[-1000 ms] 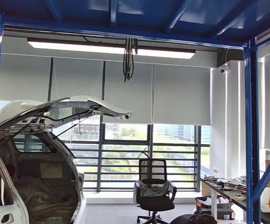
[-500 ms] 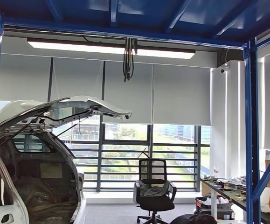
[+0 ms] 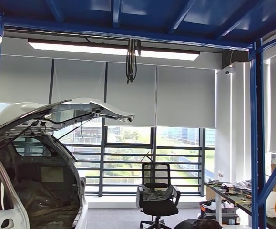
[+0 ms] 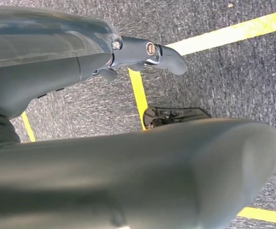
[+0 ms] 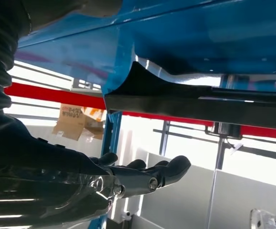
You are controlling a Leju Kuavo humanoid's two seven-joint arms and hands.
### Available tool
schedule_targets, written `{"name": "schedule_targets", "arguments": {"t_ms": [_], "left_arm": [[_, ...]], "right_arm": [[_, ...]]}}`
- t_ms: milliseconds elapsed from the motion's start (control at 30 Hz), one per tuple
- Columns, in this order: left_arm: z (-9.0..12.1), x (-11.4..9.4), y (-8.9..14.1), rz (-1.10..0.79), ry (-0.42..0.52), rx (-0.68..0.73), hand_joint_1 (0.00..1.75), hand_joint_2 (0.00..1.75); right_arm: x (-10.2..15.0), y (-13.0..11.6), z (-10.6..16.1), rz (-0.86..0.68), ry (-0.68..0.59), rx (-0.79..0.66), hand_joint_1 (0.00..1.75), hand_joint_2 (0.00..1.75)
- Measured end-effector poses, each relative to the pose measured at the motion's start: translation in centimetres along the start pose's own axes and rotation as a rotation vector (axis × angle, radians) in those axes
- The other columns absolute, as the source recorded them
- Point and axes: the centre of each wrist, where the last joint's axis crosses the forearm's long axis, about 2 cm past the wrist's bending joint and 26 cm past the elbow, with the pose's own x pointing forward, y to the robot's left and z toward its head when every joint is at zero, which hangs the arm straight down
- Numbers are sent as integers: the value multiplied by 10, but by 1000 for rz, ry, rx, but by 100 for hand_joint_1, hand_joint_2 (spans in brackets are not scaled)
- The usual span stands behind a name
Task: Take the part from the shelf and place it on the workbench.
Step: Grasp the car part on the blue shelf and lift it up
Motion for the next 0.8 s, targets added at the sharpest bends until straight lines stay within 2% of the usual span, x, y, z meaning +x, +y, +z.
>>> {"name": "schedule_targets", "arguments": {"t_ms": [467,800], "left_arm": [[0,-1,0,-1,2,-1,0,0],[0,1,0,-9,-2,-4,0,0]], "right_arm": [[-13,1,-26,4,19,44,0,175],[-16,2,-59,-1,13,84,0,175]]}}
